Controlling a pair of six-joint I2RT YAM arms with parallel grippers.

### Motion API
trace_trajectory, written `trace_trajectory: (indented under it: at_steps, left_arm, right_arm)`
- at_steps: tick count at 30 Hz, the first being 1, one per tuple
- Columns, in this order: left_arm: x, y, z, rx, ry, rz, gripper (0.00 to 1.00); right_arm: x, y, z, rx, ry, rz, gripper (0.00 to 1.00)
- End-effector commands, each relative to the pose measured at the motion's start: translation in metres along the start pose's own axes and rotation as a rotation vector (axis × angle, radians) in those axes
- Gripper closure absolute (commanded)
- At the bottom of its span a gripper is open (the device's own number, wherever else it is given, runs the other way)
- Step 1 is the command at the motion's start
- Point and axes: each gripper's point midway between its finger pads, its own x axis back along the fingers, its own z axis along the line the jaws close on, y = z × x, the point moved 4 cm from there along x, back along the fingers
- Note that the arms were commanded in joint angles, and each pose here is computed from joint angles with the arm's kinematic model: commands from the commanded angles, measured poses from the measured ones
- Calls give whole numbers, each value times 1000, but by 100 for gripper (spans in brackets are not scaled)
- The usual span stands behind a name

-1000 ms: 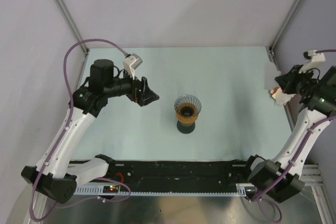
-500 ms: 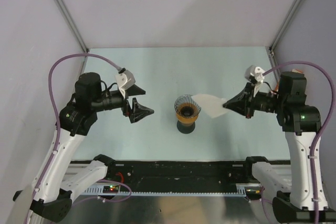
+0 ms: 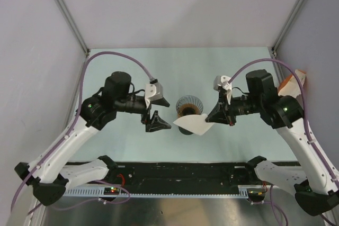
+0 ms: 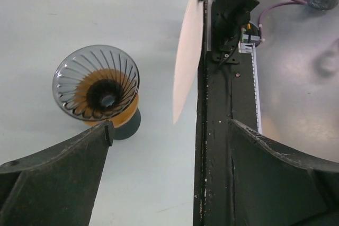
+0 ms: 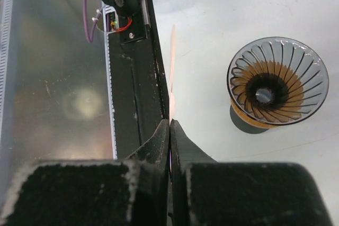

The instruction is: Place the coffee filter in the dripper

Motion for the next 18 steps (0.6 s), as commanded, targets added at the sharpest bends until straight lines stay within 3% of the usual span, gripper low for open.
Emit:
trace_trajectory:
  at_steps: [1,8,12,16,18]
  left_arm:
    - [-13,23,-3,-82,-28,-13,6]
    - [-34,24,-2,-82,-65,23,10]
    - [-42,20,-11,-59,-120,38,20]
    - [-47,17,-20,-31,-176,44,47]
    - [-48,17,-22,-21,-188,43,73]
  right_arm:
    - [-9,12,-3,48,2,11,100]
    - [-23,17,5,101,80,94,100]
    - [-27,27,9,119,112,90,100]
    - [-30,36,12,131,129,86,100]
    - [-29,42,13,138,129,72,100]
